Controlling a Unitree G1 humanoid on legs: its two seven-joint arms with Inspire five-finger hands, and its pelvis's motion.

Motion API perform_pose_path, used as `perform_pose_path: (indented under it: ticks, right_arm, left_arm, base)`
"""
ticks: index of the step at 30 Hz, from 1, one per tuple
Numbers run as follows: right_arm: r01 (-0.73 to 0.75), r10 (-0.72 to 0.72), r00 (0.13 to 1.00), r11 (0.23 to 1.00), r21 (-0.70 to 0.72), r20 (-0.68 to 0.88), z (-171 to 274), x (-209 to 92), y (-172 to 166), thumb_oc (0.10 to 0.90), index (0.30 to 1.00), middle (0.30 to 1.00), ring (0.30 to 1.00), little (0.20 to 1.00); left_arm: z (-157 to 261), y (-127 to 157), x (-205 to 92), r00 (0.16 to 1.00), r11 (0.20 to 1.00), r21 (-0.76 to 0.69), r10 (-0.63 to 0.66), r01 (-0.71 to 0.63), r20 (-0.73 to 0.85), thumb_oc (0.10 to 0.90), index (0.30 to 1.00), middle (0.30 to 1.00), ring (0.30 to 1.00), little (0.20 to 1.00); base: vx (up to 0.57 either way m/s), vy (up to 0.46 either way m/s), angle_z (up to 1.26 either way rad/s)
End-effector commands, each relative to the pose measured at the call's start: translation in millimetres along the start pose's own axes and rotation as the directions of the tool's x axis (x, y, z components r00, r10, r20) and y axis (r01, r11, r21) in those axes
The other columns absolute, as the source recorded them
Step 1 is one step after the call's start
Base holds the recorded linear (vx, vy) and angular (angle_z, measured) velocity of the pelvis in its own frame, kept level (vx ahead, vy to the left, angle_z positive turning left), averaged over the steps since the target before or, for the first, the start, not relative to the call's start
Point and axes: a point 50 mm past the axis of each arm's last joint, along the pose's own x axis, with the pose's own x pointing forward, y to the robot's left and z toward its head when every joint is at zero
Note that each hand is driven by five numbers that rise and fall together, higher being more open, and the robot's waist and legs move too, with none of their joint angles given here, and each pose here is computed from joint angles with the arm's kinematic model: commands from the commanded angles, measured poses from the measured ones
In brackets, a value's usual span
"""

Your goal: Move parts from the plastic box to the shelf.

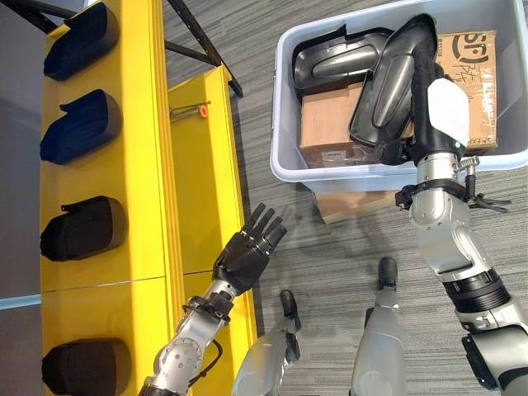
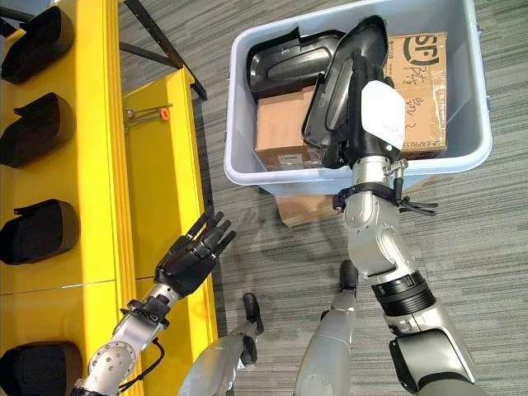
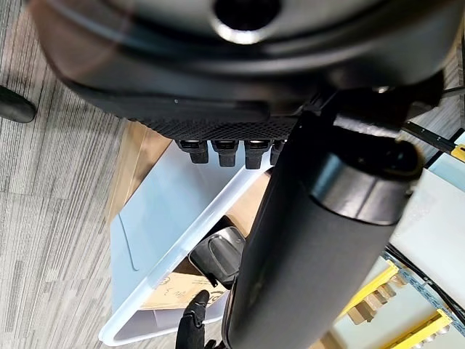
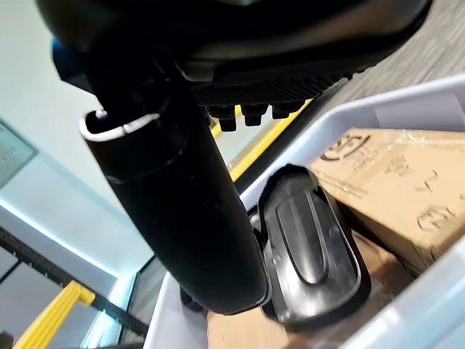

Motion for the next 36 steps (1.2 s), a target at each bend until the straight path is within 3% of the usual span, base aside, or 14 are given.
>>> perform_pose_path:
  ticks: [1, 29, 36]
  right_arm:
    - [0.263, -0.251, 0.935, 0.965, -0.018, 0.250, 56.9, 22.8, -59.4, 0.900, 1.000, 1.000, 1.000, 1.000]
    - [0.319, -0.288, 0.922, 0.943, -0.089, 0.259, 68.2, 31.3, -58.2, 0.900, 1.000, 1.000, 1.000, 1.000]
    - [0.360, -0.341, 0.902, 0.932, -0.026, 0.265, 72.8, 33.8, -65.0, 0.900, 1.000, 1.000, 1.000, 1.000]
  left_arm:
    - [14.1, -36.2, -0.8, 0.977, 0.981, 0.023, -0.194, 0.192, 0.084, 0.900, 1.000, 1.000, 1.000, 1.000]
    - [11.7, -41.1, 1.3, 0.977, 0.979, 0.024, -0.202, 0.200, 0.075, 0.900, 1.000, 1.000, 1.000, 1.000]
    - [9.9, -43.0, 2.6, 0.976, 0.979, 0.020, -0.202, 0.201, 0.078, 0.900, 1.000, 1.000, 1.000, 1.000]
  base:
    - [0.00, 0.000, 0.00]
    - [0.00, 0.004, 0.01]
    - [0.01, 0.010, -0.02]
